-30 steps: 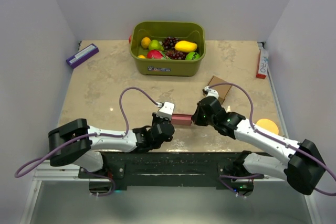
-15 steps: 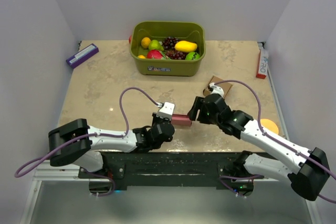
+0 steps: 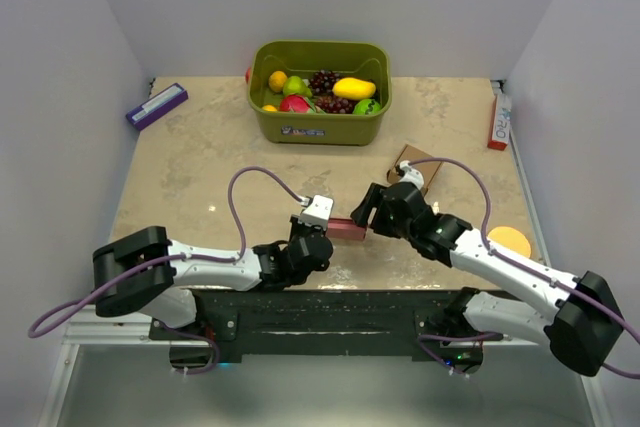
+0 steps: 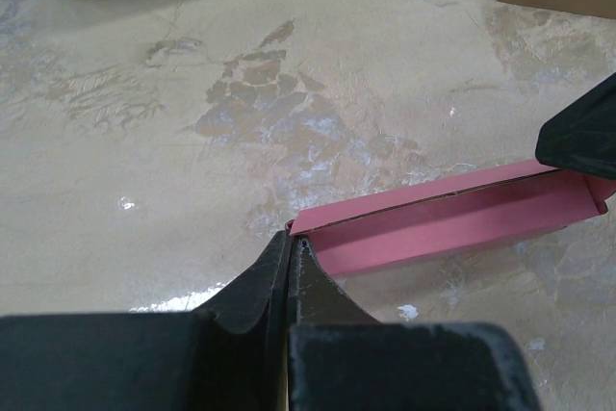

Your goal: Fold the paper box

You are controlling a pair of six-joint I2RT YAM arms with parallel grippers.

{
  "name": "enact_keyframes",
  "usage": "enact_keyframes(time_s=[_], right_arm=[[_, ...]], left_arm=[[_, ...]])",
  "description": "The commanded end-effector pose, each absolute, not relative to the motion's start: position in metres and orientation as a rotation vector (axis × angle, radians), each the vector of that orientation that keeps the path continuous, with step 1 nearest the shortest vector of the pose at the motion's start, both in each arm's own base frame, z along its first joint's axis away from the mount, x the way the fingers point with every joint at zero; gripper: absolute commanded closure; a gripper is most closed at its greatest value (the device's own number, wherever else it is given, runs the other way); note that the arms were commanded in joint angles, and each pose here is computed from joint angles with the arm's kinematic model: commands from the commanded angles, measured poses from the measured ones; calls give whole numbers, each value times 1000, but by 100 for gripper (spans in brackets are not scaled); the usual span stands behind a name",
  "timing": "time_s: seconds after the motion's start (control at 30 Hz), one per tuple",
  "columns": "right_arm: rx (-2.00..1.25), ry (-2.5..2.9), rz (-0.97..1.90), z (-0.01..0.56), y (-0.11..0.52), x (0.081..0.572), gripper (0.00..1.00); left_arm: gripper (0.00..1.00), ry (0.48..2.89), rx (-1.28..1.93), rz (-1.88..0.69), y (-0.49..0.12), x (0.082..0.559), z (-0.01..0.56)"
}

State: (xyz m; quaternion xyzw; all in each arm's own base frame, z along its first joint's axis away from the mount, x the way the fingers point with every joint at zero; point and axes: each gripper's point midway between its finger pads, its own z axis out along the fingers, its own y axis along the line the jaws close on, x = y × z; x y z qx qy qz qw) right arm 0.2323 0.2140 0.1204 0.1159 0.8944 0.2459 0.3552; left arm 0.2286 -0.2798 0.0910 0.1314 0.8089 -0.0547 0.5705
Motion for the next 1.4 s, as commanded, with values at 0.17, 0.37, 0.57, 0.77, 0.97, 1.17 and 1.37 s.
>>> enact_keyframes(time_s=[0.17,0.37,0.57,0.77,0.97,1.17,1.37], right_arm=[[368,2266,646,114,215,242,38],[374,2280,643,107,213,238,46],[385,2290,660,100,214,235,59],[410,2294,664,92,211,230,72],[435,2285,660,88,207,229,78],[472,2273,652,81,204,224,87],[513,2258,651,75,199,222,89]], left_arm=[[100,2023,521,36,-253,207,38],[100,2022,524,39,-253,206,37],[100,2025,525,40,-254,206,36],[100,2025,529,35,-256,205,36],[100,2030,527,31,-260,204,39],[100,2031,526,29,-261,203,40],[100,2038,524,29,-261,202,41]])
